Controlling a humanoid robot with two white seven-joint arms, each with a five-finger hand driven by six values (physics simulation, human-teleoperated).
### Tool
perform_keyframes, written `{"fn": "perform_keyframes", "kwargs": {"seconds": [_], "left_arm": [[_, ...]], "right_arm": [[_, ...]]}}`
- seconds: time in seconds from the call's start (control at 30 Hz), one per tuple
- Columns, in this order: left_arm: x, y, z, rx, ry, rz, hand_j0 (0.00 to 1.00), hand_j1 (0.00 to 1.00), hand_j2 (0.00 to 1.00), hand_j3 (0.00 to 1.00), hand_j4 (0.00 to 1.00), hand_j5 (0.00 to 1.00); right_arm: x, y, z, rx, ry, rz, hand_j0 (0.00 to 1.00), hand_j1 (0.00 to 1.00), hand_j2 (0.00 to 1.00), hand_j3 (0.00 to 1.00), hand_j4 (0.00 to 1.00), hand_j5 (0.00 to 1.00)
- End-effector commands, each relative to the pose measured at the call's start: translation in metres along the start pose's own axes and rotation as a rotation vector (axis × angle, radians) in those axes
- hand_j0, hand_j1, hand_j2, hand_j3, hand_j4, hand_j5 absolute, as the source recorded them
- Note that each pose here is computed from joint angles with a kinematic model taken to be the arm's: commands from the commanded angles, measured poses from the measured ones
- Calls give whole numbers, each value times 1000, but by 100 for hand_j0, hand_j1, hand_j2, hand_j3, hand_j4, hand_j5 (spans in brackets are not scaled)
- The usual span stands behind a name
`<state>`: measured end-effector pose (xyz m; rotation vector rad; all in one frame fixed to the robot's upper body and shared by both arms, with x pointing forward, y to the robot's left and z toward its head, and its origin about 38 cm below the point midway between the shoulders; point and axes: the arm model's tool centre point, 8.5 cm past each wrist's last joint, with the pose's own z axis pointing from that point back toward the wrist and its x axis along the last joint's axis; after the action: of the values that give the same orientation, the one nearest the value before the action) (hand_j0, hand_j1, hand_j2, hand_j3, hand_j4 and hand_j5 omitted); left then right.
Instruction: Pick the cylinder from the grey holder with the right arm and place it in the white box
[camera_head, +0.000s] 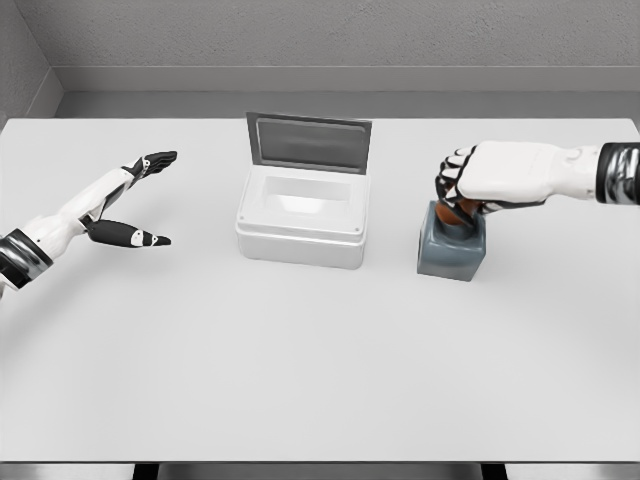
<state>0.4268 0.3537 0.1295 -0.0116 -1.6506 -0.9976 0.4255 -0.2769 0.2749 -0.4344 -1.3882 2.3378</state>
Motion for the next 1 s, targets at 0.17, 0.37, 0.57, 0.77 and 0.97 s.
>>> {"fn": "perform_keyframes", "kwargs": {"seconds": [0.17,0.37,0.57,0.77,0.97], "left_arm": [[0,1,0,4,0,3,100,100,100,100,100,100],[0,1,0,4,0,3,100,100,100,100,100,100],[0,1,0,4,0,3,100,100,100,100,100,100],[0,1,0,4,0,3,100,100,100,100,100,100],[0,1,0,3,0,3,100,100,100,100,100,100]], "right_arm": [[10,-30,-21,-108,-70,-5,7,7,7,7,7,7],[16,-53,-46,-162,-115,7,7,7,7,7,7,7],[24,-59,-71,-138,-158,22,7,7,7,7,7,7],[27,-59,-84,-124,-179,18,7,7,7,7,7,7],[20,-54,-89,-112,-166,-4,7,7,7,7,7,7]]}}
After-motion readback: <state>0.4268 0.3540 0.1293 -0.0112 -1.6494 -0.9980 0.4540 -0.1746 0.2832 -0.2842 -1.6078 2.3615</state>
